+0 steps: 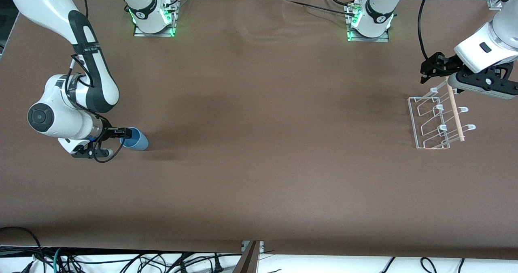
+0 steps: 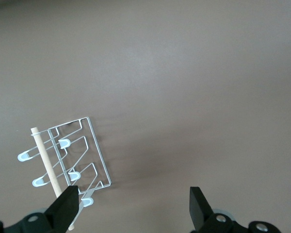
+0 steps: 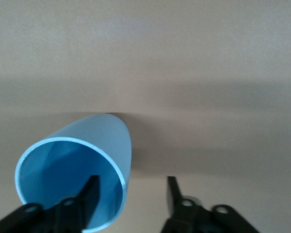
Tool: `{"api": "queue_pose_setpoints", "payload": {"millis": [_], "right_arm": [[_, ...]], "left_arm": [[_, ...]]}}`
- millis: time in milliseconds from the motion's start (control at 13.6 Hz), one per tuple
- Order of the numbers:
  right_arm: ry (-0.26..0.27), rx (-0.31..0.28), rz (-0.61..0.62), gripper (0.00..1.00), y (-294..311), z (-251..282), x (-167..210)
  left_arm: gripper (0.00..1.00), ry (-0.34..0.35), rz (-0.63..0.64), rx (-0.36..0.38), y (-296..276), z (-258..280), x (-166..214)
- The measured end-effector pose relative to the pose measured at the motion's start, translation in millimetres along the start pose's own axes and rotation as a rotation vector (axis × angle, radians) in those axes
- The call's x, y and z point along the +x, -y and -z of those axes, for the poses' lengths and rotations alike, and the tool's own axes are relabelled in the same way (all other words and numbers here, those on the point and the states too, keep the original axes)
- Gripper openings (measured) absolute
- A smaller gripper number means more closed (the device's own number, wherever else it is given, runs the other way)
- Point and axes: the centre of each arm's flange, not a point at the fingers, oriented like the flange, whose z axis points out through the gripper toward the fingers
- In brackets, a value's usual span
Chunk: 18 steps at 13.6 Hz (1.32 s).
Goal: Transfer cup to left arm and place on rack
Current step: 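Close the right gripper on the blue cup's rim, then lift the cup with the right gripper while the left gripper approaches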
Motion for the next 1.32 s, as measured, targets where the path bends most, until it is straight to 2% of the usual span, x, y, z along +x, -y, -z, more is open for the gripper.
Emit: {"api": "queue_pose_setpoints", "payload": {"millis": [293,367,513,660,807,953,1173,1320], "right_arm": [[0.005,0.001,0.004,0.13,2.3,-4.6,0.5],[0.000,0.002,0.006,0.05,4.3,-3.4,1.4],[-0.026,0.018,0.008,0.05,11.5,5.8,7.4],[-0.064,0.082,-0.014,0.05,23.8,25.1,17.4],[-0.077,0.165,-0.020,0.05,45.6,51.9,26.6],[-0.074,0.270,-0.015,0.05,81.2,84.2,32.7],[-0.060,0.455,-0.089,0.05,148.8,125.1,35.6],[-0.021,0.568,-0.162,0.05,198.5,138.9,35.4]], "left_arm": [[1.00,0.001,0.000,0.000,0.0,0.0,-0.1],[1.00,0.001,0.000,0.000,0.0,-0.1,-0.1],[1.00,0.001,0.000,0.000,-0.1,-0.1,-0.1],[1.00,0.003,0.000,-0.001,-0.1,-0.2,-0.3],[1.00,0.010,0.000,-0.002,-0.2,-1.2,-0.8],[1.00,0.036,0.000,-0.009,-0.2,-8.3,0.0],[1.00,0.106,0.000,-0.064,-4.0,-33.4,6.4],[1.00,0.137,-0.009,-0.075,-6.4,-46.4,11.0]]}}
